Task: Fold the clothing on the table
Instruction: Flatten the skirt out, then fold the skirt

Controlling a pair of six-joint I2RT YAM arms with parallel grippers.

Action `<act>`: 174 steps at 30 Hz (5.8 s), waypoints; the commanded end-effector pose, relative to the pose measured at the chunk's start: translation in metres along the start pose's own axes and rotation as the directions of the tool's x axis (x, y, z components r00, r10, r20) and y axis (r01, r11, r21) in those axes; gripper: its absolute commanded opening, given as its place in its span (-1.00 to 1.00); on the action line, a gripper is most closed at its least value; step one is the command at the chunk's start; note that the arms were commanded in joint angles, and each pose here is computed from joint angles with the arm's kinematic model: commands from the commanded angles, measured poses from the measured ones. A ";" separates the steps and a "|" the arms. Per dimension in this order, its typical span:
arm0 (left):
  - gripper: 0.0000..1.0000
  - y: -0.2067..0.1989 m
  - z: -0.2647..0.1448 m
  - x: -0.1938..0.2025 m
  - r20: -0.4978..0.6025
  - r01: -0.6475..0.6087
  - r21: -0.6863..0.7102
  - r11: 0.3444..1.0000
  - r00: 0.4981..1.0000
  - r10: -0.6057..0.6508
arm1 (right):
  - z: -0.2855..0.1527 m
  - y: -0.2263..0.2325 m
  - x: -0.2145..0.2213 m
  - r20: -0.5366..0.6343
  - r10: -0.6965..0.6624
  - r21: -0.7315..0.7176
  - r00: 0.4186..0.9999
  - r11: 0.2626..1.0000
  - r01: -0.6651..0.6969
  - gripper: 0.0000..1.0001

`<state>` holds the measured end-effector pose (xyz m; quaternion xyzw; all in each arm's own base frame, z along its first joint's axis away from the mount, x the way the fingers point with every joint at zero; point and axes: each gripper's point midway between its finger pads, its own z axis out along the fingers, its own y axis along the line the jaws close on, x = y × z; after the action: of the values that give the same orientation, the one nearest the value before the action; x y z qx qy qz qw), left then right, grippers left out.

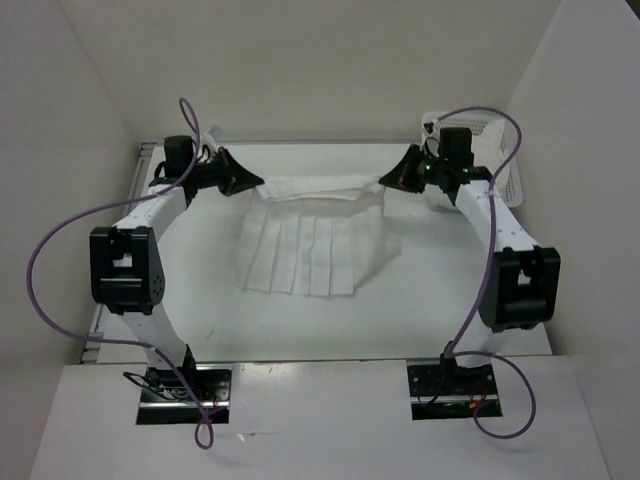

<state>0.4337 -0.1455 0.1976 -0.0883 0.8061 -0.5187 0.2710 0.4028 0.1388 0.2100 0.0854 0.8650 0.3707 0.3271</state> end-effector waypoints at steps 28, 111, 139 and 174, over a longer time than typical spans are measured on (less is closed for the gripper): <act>-1.00 0.089 -0.048 0.168 -0.051 0.246 -0.233 0.941 0.963 -0.264 | -0.055 -0.057 0.170 -0.259 0.277 0.170 0.925 0.956 -0.239 -0.99; 1.00 -0.018 0.118 0.083 -0.160 -0.021 0.085 0.996 0.986 0.034 | 0.033 -0.151 0.102 0.089 0.321 0.508 0.943 0.799 -0.320 0.59; 1.00 -0.029 0.105 0.102 -0.171 -0.012 0.099 0.995 0.985 0.029 | 0.020 -0.136 0.143 -0.024 0.349 0.512 0.937 0.809 -0.288 -0.98; 1.00 0.011 0.167 0.218 -0.255 -0.028 -0.097 0.995 0.967 0.002 | -0.051 -0.082 0.191 0.054 0.382 0.421 0.923 0.829 -0.368 -0.98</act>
<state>0.3425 -0.3593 0.0744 -0.0488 0.8505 -0.5013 0.1520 0.2379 0.1227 0.0827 0.3147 0.8958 0.2322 0.2112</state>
